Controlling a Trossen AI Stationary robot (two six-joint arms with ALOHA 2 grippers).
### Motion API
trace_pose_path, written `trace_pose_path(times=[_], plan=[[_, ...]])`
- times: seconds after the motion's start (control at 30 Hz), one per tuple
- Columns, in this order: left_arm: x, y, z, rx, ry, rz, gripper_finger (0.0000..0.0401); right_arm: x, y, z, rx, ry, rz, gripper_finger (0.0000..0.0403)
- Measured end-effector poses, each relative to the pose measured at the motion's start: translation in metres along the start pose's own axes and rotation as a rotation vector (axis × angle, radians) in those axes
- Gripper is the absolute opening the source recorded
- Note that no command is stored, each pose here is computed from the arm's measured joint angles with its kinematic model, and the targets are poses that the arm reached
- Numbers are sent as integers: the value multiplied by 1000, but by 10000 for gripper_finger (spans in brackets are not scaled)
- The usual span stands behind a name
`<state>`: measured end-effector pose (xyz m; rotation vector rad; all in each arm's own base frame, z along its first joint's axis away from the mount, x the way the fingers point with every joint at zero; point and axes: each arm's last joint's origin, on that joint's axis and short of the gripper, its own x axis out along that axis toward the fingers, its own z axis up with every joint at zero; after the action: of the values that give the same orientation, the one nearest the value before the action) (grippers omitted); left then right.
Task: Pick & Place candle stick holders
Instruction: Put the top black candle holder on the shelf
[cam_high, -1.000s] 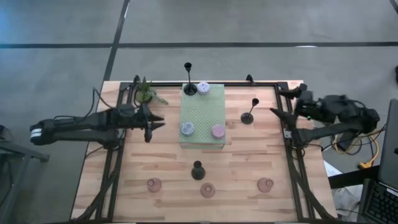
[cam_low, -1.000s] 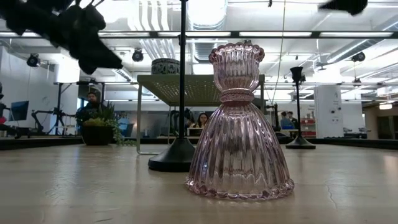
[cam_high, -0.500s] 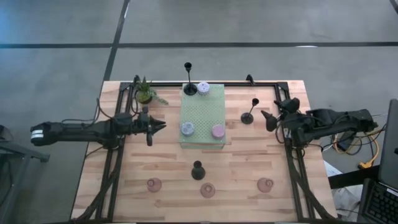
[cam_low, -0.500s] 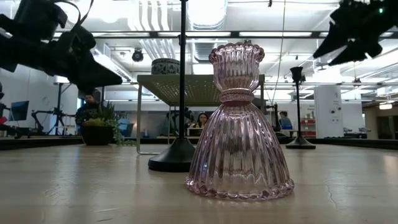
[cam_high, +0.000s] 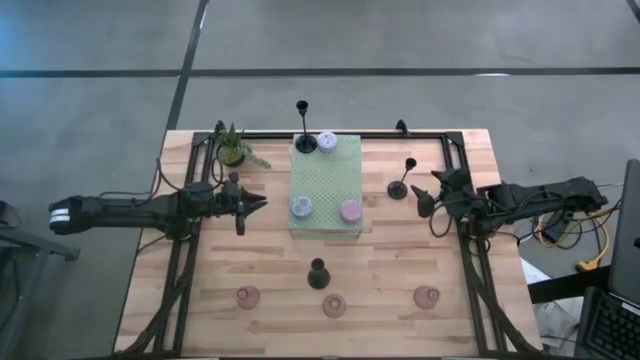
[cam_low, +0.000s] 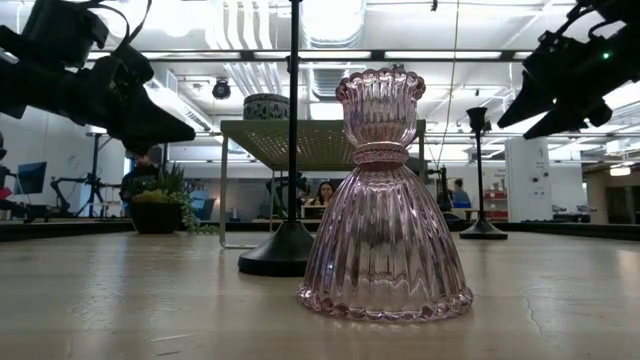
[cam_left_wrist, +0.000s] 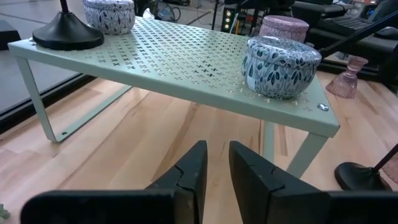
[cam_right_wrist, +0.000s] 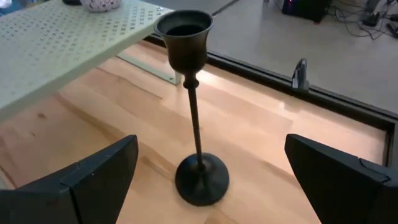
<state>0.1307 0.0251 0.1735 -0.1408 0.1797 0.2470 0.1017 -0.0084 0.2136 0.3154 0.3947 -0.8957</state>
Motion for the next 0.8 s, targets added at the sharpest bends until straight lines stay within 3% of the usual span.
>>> trace_pose_path(times=[0.33, 0.53, 0.8], plan=[[0, 0, 0, 0, 0, 0, 71, 2, -1, -2, -72, -23, -26, 400], [0, 0, 0, 0, 0, -1, 71, 8, 1, -11, 25, -35, -17, 400], [0, 0, 0, 0, 0, -1, 71, 18, 13, -15, 223, -149, 109, 400]])
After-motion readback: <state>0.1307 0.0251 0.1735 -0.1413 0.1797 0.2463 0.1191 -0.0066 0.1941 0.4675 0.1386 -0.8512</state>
